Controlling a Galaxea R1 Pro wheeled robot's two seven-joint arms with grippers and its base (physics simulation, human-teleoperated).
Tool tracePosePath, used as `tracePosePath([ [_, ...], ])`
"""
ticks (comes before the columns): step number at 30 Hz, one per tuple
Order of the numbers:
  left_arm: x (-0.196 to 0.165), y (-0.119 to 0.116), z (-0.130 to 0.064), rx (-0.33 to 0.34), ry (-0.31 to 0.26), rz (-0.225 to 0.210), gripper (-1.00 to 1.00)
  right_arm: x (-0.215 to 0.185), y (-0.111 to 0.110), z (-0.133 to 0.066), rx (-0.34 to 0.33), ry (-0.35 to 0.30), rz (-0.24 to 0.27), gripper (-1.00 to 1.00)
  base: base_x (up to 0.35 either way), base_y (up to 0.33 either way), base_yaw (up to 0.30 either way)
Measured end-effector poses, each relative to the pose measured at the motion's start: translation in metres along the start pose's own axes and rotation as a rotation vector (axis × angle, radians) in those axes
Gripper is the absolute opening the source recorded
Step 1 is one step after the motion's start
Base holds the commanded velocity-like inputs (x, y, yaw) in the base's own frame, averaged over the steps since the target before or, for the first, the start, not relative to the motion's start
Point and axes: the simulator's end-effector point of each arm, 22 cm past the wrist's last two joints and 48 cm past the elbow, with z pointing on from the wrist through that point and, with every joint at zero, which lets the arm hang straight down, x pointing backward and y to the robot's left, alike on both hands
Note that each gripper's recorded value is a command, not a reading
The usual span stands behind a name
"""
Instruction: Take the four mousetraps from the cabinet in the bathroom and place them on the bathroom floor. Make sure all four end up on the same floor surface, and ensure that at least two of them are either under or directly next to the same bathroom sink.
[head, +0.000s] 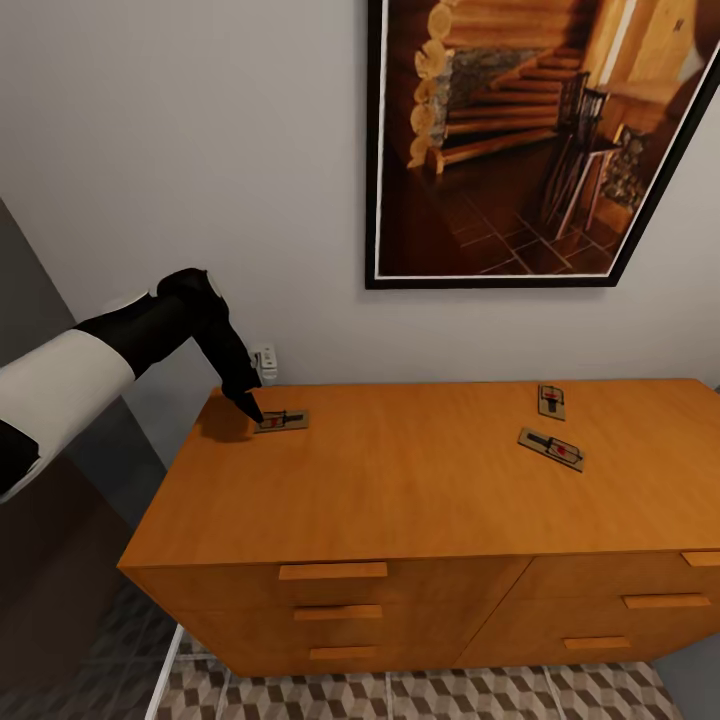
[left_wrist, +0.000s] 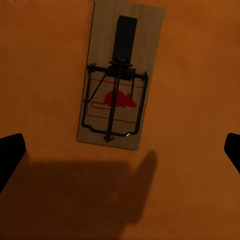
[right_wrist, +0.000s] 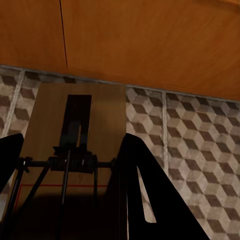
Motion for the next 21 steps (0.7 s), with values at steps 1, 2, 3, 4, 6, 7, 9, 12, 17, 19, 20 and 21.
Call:
tracePosePath([
  [1, -0.0002, -0.0001, 0.0001, 0.000, 0.000, 0.000, 1.00, 0.0002, 0.0001, -0.0001, 0.000, 0.000, 0.000, -1.00, 0.000, 0.000, 0.000],
  [2, -0.0002, -0.0001, 0.0001, 0.000, 0.001, 0.001, 1.00, 0.0004, 0.0001, -0.0002, 0.000, 0.001, 0.000, -1.00, 0.000, 0.000, 0.000],
  [3, -0.0002, -0.0001, 0.0001, 0.000, 0.001, 0.001, 1.00, 0.0005, 0.0000, -0.0004, 0.000, 0.002, 0.000, -1.00, 0.000, 0.000, 0.000],
  [4, -0.0003, -0.0001, 0.0001, 0.000, 0.001, 0.000, 1.00, 0.0008, -0.0002, -0.0005, 0.000, 0.002, 0.000, -1.00, 0.000, 0.000, 0.000],
  [6, -0.0003, -0.0001, 0.0002, 0.000, 0.001, 0.001, 1.00, 0.0010, -0.0005, -0.0007, 0.001, 0.003, 0.000, -1.00, 0.000, 0.000, 0.000],
  [7, -0.0002, -0.0001, 0.0002, 0.000, 0.001, 0.001, 1.00, 0.0011, -0.0005, -0.0007, 0.001, 0.003, 0.000, -1.00, 0.000, 0.000, 0.000],
  [9, -0.0002, -0.0001, 0.0002, -0.001, 0.002, 0.001, 1.00, 0.0012, -0.0001, -0.0008, 0.000, 0.003, 0.000, -1.00, 0.000, 0.000, 0.000],
  [12, -0.0003, 0.0000, 0.0002, -0.001, 0.001, 0.000, 1.00, 0.0011, 0.0000, -0.0007, 0.000, 0.003, 0.000, -1.00, 0.000, 0.000, 0.000],
  [17, -0.0002, 0.0001, 0.0002, -0.001, 0.002, 0.000, 1.00, 0.0012, 0.0003, -0.0007, -0.001, 0.003, 0.000, -1.00, 0.000, 0.000, 0.000],
  [19, -0.0001, 0.0001, 0.0001, -0.001, 0.002, 0.000, 1.00, 0.0010, 0.0005, -0.0006, -0.001, 0.003, 0.000, -1.00, 0.000, 0.000, 0.000],
  [20, -0.0003, 0.0001, 0.0002, -0.002, 0.002, 0.001, 1.00, 0.0011, 0.0006, -0.0007, -0.001, 0.003, 0.000, -1.00, 0.000, 0.000, 0.000],
  [21, -0.0004, 0.0000, 0.0002, -0.002, 0.003, 0.001, 1.00, 0.0011, 0.0007, -0.0007, -0.001, 0.003, 0.000, -1.00, 0.000, 0.000, 0.000],
])
